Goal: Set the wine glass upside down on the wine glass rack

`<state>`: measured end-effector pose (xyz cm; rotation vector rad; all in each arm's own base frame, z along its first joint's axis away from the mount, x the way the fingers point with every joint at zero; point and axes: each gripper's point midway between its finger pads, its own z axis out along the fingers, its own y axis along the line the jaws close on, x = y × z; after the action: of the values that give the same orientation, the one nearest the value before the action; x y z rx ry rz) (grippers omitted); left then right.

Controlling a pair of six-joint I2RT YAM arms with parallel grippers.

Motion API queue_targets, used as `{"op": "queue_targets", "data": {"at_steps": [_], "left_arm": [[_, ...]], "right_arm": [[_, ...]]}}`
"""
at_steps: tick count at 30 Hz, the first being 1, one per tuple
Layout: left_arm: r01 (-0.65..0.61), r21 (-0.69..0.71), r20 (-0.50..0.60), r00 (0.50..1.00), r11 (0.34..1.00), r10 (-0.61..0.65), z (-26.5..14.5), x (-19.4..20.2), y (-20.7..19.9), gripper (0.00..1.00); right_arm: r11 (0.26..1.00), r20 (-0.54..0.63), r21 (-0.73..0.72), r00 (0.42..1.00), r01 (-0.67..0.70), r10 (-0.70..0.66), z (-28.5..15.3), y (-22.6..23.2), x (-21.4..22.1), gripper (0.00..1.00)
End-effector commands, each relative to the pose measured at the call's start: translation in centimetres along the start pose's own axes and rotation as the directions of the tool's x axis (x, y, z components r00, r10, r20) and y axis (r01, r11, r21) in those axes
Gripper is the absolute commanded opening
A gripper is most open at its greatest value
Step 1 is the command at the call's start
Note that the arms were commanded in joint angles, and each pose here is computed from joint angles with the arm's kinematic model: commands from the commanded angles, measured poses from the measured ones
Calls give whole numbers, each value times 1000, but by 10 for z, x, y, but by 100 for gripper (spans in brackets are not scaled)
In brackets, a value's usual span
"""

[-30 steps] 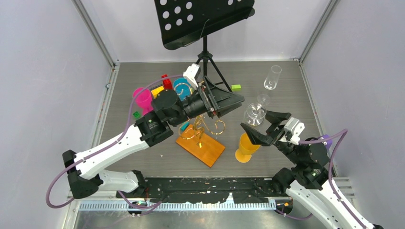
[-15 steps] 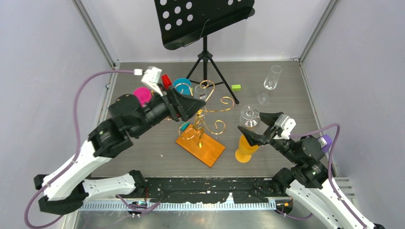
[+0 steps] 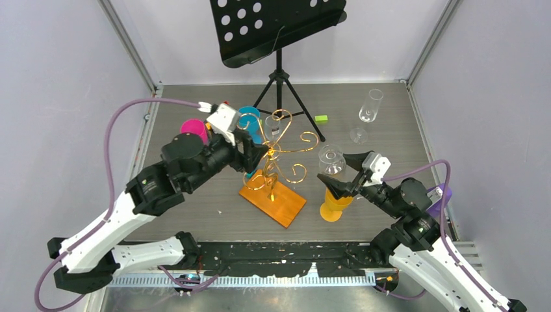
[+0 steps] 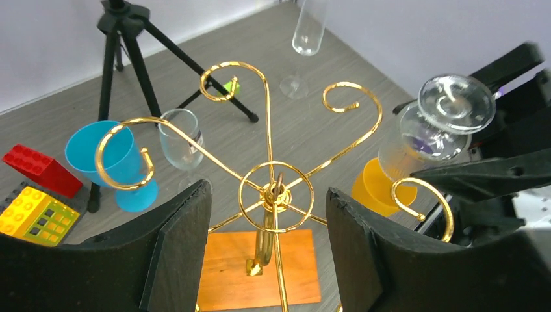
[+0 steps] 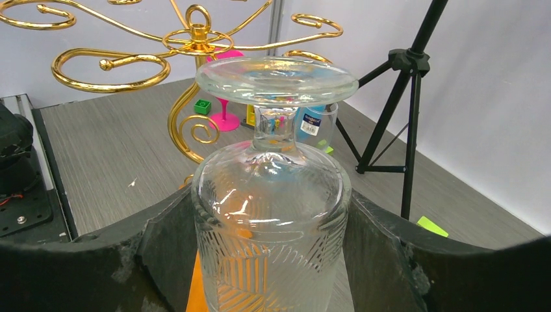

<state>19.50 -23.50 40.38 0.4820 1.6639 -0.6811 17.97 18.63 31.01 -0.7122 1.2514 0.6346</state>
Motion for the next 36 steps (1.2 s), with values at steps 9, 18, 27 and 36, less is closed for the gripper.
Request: {"op": "queue_targets", "data": {"at_steps": [9, 18, 27, 36], "left_arm": [[-140, 68, 7, 990, 988, 140, 29, 15, -10, 55], [-121, 125, -4, 992, 985, 122, 45, 27, -10, 44], [-88, 131, -23, 995, 987, 92, 51, 37, -6, 8], [-66, 130, -31, 997, 989, 70, 52, 46, -5, 0]], "right_arm": [[1000, 113, -12, 994, 15, -14, 0, 2, -31, 5], [1000, 109, -23, 994, 12, -9, 0, 4, -28, 5], [999, 108, -50, 994, -3, 8, 3, 9, -26, 5], [991, 159, -126, 985, -52, 71, 16, 20, -33, 5]]}}
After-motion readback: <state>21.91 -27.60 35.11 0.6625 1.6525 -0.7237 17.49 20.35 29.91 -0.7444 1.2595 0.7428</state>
